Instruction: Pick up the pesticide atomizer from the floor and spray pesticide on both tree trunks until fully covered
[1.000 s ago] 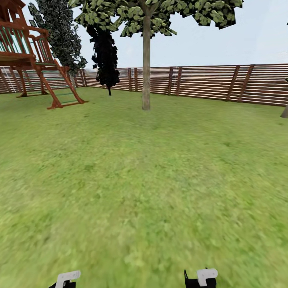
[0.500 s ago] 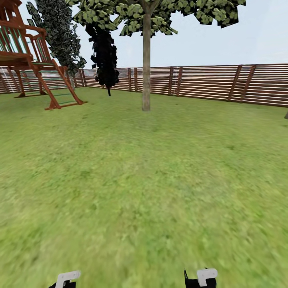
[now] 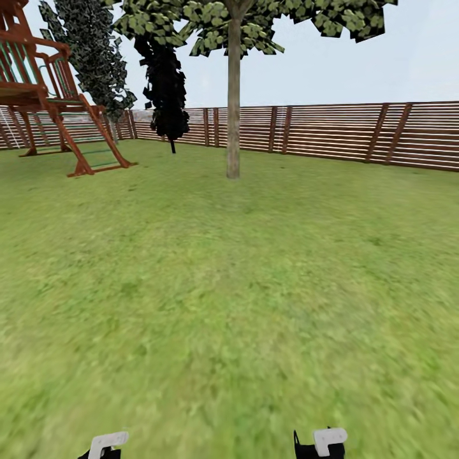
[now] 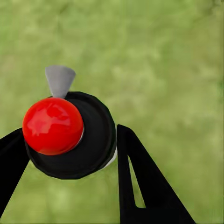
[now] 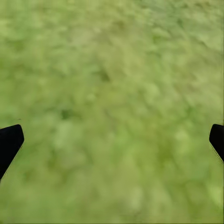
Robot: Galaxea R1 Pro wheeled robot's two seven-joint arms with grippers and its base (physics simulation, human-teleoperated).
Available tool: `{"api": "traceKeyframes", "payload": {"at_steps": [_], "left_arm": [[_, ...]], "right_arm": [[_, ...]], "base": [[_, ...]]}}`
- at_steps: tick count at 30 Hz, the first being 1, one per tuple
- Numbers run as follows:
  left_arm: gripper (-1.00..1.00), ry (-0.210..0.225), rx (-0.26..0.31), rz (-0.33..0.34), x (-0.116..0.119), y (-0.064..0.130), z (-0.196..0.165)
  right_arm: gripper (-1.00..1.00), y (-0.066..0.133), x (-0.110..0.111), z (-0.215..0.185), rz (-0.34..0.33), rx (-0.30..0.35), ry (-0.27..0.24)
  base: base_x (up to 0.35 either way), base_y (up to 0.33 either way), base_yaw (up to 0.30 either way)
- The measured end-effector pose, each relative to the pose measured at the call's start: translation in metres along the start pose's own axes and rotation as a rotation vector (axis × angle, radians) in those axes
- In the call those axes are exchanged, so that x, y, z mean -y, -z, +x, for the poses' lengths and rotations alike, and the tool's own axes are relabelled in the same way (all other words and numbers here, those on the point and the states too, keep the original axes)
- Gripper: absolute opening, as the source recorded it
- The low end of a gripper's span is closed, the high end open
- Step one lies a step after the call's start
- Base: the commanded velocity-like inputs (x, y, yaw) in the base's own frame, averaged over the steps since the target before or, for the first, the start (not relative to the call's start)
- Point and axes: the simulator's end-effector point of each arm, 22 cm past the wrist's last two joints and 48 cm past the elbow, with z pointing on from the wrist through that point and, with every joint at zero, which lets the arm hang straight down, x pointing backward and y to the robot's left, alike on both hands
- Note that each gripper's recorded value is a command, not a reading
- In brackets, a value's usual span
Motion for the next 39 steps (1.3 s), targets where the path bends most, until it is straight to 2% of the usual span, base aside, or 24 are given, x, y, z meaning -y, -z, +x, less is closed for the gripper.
{"api": "traceKeyframes", "payload": {"at_steps": [39], "left_arm": [[-1.00,-0.001,0.002,-0.005,-0.0037,-0.0003,-0.0012]], "right_arm": [[1.00,0.0000,0.0000,0.0000,0.000,0.000,0.000]], "base": [[0.339,0.000,0.000]]}}
